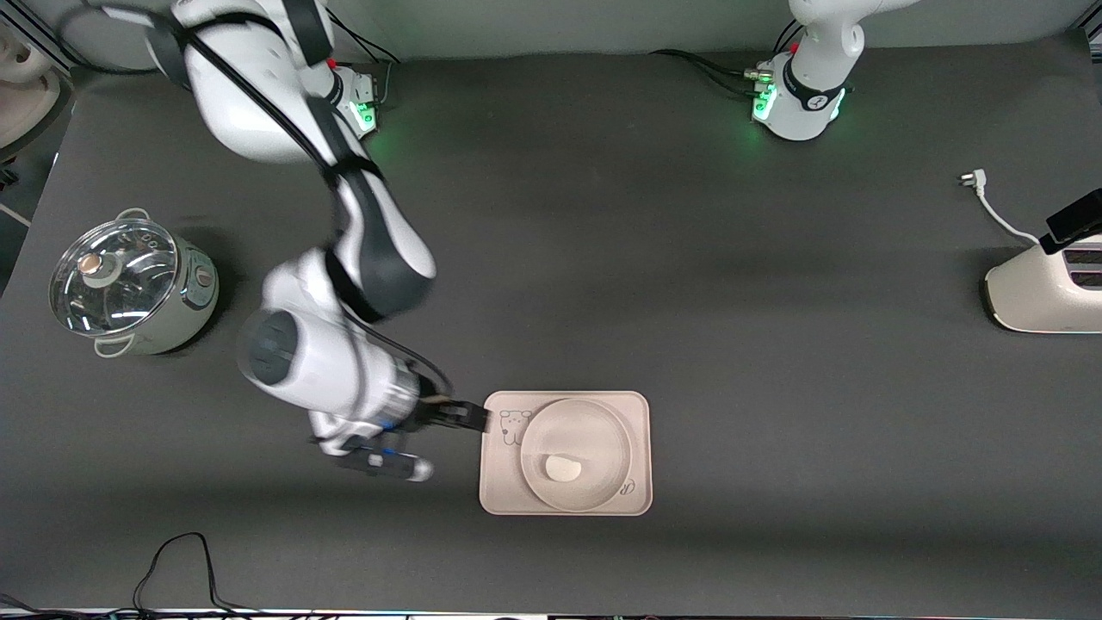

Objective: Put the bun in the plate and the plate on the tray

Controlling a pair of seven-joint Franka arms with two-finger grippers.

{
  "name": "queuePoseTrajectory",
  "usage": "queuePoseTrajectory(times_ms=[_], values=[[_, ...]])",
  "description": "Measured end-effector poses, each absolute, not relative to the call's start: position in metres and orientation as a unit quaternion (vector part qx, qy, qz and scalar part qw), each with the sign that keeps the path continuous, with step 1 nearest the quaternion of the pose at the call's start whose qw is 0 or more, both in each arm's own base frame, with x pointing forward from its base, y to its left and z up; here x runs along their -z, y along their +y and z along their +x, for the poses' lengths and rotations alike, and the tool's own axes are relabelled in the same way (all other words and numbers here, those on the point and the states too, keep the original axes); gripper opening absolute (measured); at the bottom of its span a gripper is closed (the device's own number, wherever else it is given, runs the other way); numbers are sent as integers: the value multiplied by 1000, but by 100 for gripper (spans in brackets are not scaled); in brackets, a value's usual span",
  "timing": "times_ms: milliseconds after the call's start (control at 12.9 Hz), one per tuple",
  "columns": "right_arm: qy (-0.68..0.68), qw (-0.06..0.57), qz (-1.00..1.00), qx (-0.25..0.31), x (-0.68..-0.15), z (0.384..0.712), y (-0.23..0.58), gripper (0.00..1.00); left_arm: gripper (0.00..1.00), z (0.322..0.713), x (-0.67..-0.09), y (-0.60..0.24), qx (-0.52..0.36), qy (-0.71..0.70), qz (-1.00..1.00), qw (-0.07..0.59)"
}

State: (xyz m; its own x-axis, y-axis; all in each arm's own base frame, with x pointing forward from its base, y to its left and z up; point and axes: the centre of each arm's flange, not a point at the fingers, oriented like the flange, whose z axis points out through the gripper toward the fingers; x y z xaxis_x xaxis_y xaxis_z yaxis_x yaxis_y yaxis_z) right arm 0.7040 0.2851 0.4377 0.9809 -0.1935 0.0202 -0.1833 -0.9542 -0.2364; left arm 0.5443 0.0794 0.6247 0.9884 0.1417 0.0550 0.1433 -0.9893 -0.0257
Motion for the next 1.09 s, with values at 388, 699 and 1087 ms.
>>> queuePoseTrajectory(times_ms=[388,699,1087], values=[[68,71,-995,-15,-587,622,149,100,100,548,-621,77,34,-62,-997,15],[20,36,-999,-13,-618,576,49,100,100,548,-619,76,32,-60,-998,15],[14,20,-1000,-19,-609,572,-17,100,100,548,-617,77,31,-61,-998,15]])
